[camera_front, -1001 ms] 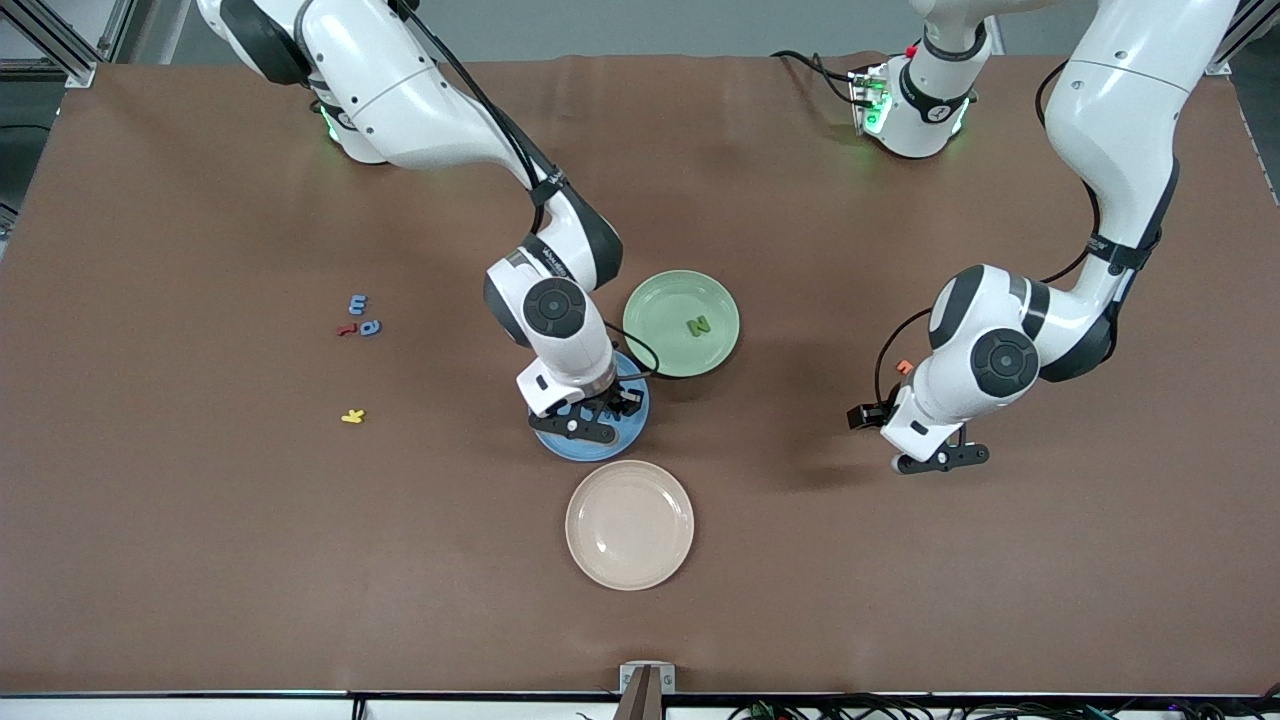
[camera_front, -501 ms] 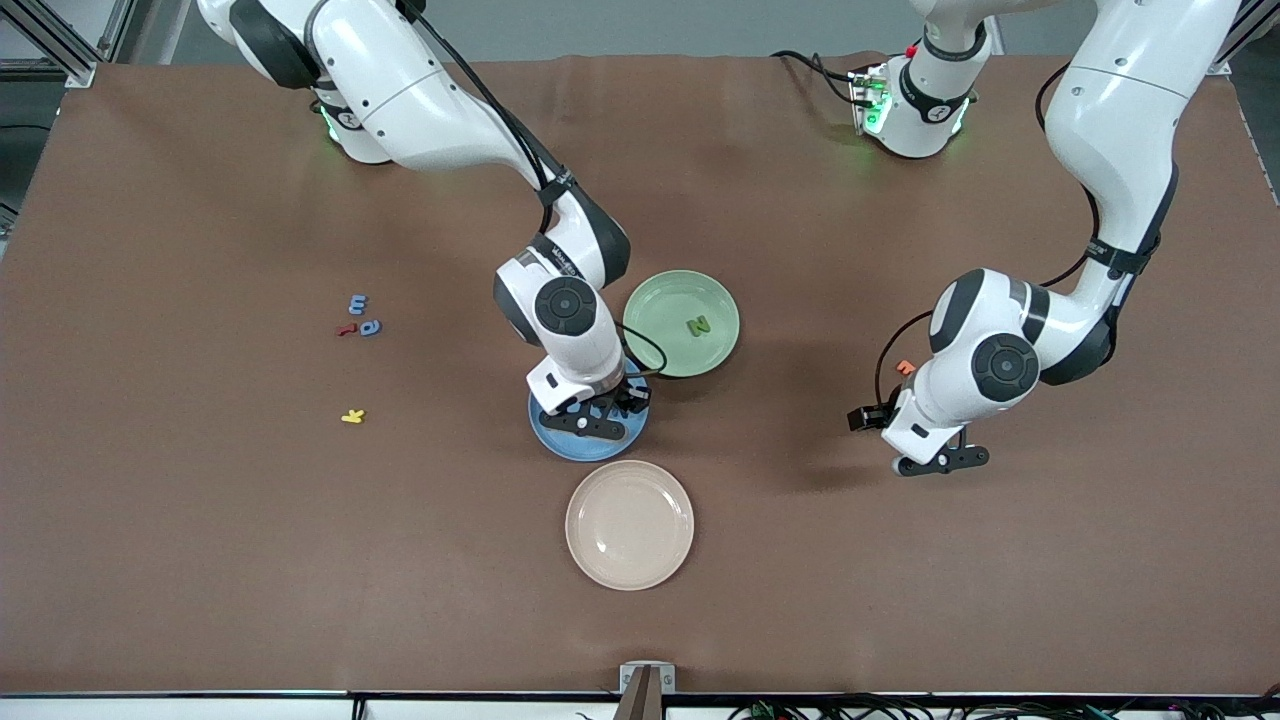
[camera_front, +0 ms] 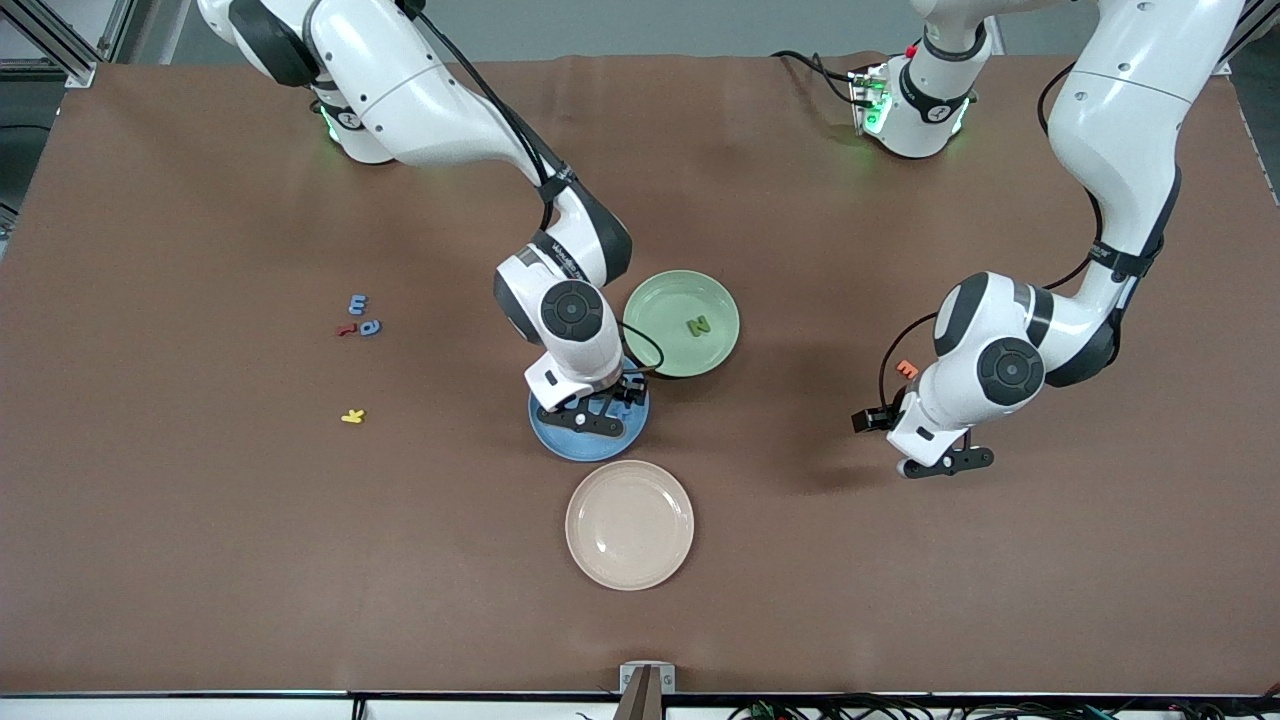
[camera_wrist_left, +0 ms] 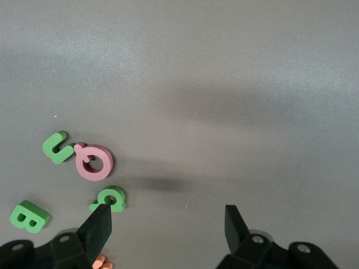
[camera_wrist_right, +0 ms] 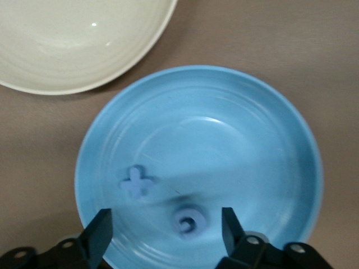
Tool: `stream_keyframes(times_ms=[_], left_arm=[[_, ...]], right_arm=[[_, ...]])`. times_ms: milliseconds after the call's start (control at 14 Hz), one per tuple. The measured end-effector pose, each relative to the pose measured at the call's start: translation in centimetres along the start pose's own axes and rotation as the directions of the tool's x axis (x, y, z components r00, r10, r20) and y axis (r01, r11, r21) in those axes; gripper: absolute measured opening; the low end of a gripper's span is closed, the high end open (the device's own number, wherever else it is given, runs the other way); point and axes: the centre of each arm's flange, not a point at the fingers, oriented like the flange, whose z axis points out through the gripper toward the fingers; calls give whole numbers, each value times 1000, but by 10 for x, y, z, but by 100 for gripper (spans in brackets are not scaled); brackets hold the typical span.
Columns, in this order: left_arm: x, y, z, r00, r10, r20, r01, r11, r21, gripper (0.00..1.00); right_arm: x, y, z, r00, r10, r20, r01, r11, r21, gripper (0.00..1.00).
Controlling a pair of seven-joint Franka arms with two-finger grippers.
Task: Sort letters by color into matching plates
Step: 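Move the right gripper back over the blue letters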
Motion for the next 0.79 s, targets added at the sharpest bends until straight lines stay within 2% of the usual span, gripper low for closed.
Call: stream_keyframes(times_ms=[72, 215, 358, 787], left_arm=[[0, 0, 0, 1000, 0, 0, 0, 1000, 0, 90], [0, 1, 0, 1000, 1, 0, -1, 1000, -1, 90], [2, 1, 2, 1000, -1, 1, 1, 1000, -4, 90], [6, 1, 13, 1000, -5, 15, 5, 1000, -10, 89]], right_arm=[[2, 8, -19, 1000, -11, 19, 11, 1000, -27, 100], [14, 36, -64, 998, -41, 41, 43, 998, -52, 100], [27, 82, -98, 994, -90, 56, 93, 994, -55, 100], [39, 238, -116, 968, -222, 120, 229, 972, -44, 100]])
